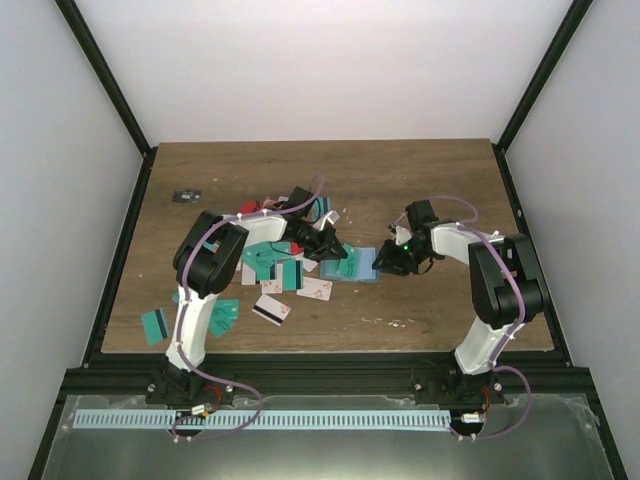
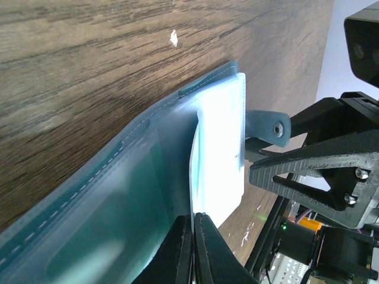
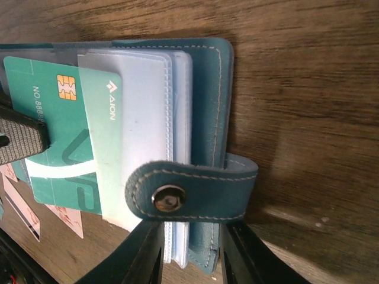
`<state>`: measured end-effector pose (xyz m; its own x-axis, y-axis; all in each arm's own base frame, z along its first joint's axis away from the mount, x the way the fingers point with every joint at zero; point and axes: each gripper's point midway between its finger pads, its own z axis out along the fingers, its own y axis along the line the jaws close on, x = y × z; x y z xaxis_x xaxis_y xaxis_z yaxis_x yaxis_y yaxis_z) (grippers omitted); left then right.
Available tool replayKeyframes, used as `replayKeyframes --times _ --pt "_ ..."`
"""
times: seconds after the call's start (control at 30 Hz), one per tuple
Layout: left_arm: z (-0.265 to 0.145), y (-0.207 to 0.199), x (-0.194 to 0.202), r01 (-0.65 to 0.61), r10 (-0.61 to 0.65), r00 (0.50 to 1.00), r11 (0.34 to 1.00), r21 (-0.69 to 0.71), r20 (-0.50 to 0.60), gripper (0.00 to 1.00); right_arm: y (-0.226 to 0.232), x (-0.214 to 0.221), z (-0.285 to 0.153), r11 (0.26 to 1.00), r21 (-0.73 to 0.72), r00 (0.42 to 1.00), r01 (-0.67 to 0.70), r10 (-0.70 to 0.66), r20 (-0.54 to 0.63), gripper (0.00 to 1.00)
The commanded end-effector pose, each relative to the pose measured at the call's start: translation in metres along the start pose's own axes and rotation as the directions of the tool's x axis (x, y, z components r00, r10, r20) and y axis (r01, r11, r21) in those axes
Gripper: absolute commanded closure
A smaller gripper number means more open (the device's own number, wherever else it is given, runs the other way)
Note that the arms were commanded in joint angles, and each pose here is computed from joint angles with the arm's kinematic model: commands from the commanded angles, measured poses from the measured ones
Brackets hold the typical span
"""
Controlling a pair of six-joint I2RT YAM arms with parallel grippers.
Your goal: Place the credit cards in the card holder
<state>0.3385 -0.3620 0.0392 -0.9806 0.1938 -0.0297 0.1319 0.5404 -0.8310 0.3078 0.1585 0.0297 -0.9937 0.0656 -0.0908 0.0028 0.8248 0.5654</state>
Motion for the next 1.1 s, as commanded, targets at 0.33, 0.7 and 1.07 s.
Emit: replayKeyframes --times 0.33,0.7,1.07 --pt "0.017 0.004 -0.003 0.024 -0.024 1.0 1.0 -0.01 -0.002 0.96 0.002 -0.002 0.011 0.997 -0.07 1.0 0.012 -0.013 -0.013 0.79" --pt "0.023 0.008 -0.009 0.089 -0.089 0.995 0.996 0.011 0.039 0.96 0.007 0.0 0.011 0.995 -0.1 1.0 0.018 -0.02 -0.022 0.78" --pt "0.038 0.011 0.0 0.107 -0.107 0.994 0.994 0.003 0.013 0.96 0.009 0.0 0.013 0.992 -0.122 0.999 0.016 -0.019 -0.028 0.78"
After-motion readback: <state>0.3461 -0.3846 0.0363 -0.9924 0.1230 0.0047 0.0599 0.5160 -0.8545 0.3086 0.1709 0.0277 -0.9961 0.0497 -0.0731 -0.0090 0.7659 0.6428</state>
